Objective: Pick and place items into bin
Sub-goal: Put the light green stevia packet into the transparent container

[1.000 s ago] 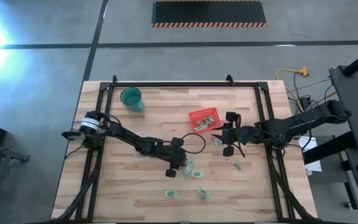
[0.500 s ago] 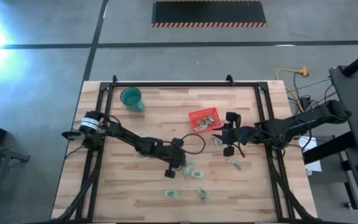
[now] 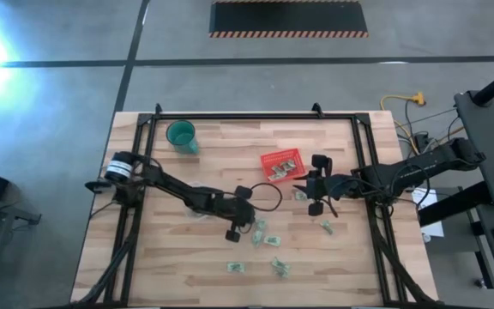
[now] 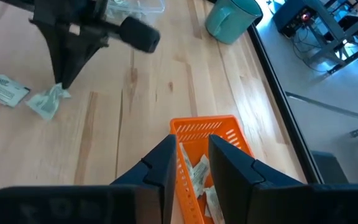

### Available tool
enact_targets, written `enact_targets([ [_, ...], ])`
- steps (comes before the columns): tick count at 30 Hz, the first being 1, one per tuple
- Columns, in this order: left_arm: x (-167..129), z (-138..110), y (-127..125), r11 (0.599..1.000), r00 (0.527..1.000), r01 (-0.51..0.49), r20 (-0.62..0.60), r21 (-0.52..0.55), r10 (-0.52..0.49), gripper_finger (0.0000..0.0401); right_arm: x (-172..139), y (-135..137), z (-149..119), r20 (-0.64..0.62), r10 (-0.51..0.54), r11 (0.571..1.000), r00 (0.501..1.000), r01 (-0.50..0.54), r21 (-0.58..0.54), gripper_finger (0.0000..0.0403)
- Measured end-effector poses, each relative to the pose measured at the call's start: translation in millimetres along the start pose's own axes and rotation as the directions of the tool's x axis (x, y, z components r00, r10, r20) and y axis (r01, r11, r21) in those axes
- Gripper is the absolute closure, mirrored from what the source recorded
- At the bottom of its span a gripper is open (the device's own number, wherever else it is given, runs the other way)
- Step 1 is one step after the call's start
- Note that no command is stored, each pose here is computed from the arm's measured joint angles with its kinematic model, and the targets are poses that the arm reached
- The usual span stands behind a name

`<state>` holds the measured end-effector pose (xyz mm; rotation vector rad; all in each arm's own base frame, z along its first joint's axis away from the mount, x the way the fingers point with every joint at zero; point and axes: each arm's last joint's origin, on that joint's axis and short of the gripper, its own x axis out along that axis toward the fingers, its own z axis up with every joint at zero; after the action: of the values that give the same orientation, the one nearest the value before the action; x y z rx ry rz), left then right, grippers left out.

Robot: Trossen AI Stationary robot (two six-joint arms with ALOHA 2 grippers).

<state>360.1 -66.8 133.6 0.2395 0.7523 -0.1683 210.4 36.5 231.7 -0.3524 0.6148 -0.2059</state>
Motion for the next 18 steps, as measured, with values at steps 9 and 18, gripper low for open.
enact_targets([
  [9,-26,6,1,0.996,0.995,-0.094,-0.014,0.008,0.094,0.0401,0,0,-2,-0.020,0.002,1.000,1.000,-0.002,-0.003,0.0329],
  [18,-53,4,-4,0.974,0.966,-0.227,-0.122,0.005,0.226,0.0401,2,1,-4,-0.032,0.003,1.000,0.999,-0.003,-0.005,0.0330],
])
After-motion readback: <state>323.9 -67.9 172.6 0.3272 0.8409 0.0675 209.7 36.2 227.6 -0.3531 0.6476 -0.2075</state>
